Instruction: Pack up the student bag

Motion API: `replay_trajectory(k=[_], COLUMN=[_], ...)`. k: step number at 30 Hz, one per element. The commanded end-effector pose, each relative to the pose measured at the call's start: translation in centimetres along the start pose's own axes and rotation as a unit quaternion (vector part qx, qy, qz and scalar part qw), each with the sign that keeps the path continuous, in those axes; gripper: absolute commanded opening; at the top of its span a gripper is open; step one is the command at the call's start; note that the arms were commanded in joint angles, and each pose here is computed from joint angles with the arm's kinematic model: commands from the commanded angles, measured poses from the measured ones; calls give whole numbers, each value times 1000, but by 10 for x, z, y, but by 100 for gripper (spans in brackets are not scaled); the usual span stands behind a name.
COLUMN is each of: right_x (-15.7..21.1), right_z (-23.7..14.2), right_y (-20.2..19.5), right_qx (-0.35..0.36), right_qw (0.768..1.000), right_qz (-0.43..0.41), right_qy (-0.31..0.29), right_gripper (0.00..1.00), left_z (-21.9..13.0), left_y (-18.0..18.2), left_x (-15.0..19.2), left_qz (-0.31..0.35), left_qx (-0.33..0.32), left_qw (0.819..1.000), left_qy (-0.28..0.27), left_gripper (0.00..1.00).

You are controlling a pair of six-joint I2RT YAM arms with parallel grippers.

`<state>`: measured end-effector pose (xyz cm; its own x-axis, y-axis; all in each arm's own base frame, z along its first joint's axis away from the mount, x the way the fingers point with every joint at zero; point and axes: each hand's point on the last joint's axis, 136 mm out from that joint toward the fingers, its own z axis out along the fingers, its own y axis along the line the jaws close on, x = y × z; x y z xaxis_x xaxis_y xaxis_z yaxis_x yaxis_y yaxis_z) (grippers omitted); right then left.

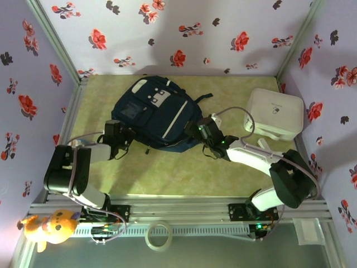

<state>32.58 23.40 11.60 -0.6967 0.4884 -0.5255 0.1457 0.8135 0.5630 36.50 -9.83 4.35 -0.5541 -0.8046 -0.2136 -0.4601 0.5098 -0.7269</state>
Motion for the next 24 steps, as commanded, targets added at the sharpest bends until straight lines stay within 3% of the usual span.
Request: replay_trajectory(k=[1,8,16,24], right_x=[-3,18,55,104], right_z=[-5,-11,-24,-9], right_y=[20,71,125,147], right_qx=[-11,-15,-33,-83], right_qw=[999,992,971,963], right_qz=[-35,-124,-238,-239], right_qy=[-3,6,14,91], right_gripper=[95,91,78,50], left_z=[-20,-52,-58,-50], left_y=[-40,-91,-120,-128], left_x=[-14,-14,-8,1], left_qz=[32,72,98,99], left_qx=[54,104,126,130], left_qw=[998,992,987,986], left_qy=[-19,-28,-22,-9], left_gripper=[0,0,0,0])
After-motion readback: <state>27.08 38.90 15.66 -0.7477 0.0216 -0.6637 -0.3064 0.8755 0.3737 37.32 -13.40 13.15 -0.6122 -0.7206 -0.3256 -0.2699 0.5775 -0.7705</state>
